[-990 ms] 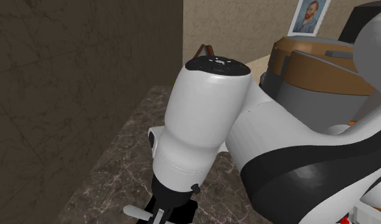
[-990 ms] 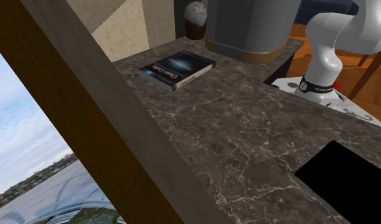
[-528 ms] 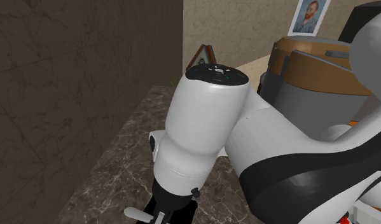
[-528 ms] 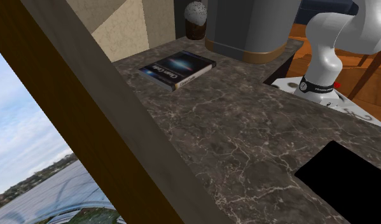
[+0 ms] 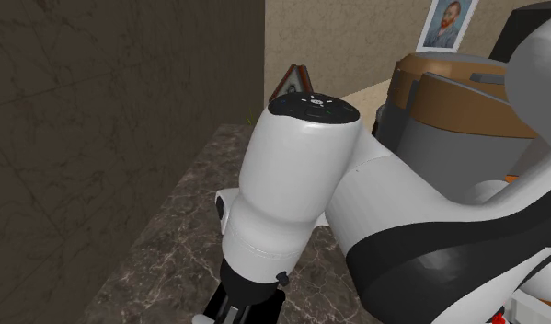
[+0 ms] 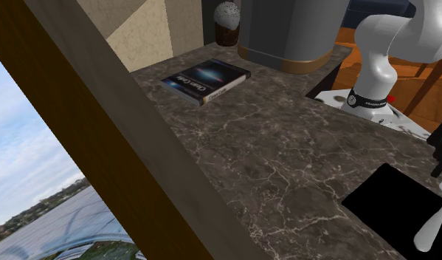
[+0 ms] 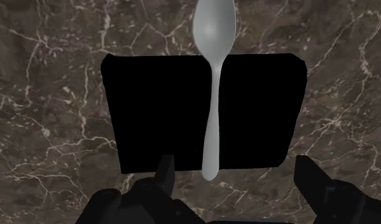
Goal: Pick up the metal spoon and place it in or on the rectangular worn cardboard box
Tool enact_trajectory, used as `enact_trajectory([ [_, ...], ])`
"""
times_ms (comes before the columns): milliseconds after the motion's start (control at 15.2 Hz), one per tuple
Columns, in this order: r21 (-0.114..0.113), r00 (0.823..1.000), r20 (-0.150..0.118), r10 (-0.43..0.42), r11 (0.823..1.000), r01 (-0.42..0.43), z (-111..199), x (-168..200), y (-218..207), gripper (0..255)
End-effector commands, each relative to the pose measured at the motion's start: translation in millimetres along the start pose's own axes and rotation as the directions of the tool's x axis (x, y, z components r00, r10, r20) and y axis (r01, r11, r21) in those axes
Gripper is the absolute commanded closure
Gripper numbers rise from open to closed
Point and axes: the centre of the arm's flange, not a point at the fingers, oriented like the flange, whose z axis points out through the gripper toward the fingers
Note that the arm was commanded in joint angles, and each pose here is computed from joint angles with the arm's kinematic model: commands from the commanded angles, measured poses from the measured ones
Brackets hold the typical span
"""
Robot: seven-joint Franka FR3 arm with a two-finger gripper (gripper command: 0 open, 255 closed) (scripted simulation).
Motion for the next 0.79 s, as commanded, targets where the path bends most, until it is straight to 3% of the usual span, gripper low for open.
enact_trajectory([
  [0,0.000,1.000,0.000,0.000,1.000,0.000,-13,0,0,0],
  [198,0.000,1.000,0.000,0.000,1.000,0.000,-50,0,0,0],
  [726,0.000,1.000,0.000,0.000,1.000,0.000,-50,0,0,0],
])
